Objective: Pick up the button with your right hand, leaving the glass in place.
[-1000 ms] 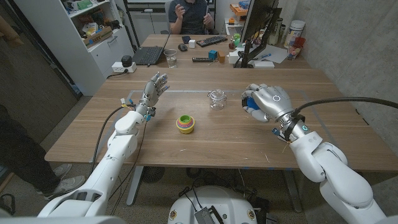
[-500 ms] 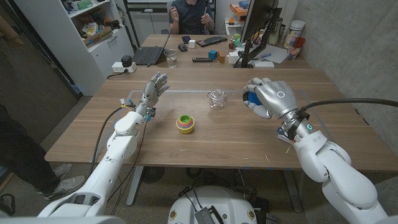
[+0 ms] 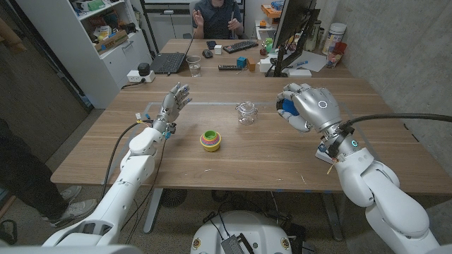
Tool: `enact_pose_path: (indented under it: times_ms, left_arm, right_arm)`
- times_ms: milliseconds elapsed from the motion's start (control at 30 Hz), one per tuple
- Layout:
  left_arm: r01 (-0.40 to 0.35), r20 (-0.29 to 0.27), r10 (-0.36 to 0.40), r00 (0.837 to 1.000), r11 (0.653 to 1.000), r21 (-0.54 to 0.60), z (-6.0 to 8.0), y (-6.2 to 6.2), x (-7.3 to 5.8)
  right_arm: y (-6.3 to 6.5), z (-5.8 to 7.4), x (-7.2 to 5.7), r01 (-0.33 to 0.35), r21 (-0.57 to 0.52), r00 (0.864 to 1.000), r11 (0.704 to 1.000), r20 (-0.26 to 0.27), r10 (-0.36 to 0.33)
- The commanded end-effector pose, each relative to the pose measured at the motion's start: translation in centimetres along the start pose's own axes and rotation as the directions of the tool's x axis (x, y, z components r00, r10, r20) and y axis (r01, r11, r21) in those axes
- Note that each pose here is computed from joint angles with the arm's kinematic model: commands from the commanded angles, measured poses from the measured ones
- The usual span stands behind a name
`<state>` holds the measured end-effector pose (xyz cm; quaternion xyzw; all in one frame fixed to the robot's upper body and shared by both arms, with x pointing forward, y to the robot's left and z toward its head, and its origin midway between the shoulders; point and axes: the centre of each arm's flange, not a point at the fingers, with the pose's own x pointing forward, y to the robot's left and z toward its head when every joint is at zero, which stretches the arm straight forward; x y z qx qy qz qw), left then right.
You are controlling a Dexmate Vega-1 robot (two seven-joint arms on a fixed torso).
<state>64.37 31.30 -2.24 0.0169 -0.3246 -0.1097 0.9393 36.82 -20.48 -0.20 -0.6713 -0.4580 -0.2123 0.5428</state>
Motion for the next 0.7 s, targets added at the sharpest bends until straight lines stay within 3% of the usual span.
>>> enact_pose_path:
  times_ms: [33, 700]
  left_arm:
    - [-0.005, 0.001, 0.005, 1.000, 1.000, -0.001, -0.02, 0.49, -0.32]
    - [-0.011, 0.002, 0.011, 1.000, 1.000, -0.003, -0.13, 1.38, -0.19]
  right_arm:
    - [-0.31, 0.28, -0.11, 0.019, 0.010, 1.000, 1.000, -0.003, -0.019]
    - [-0.38, 0.73, 0.64, 0.031, -0.011, 1.000, 0.999, 0.003, -0.031]
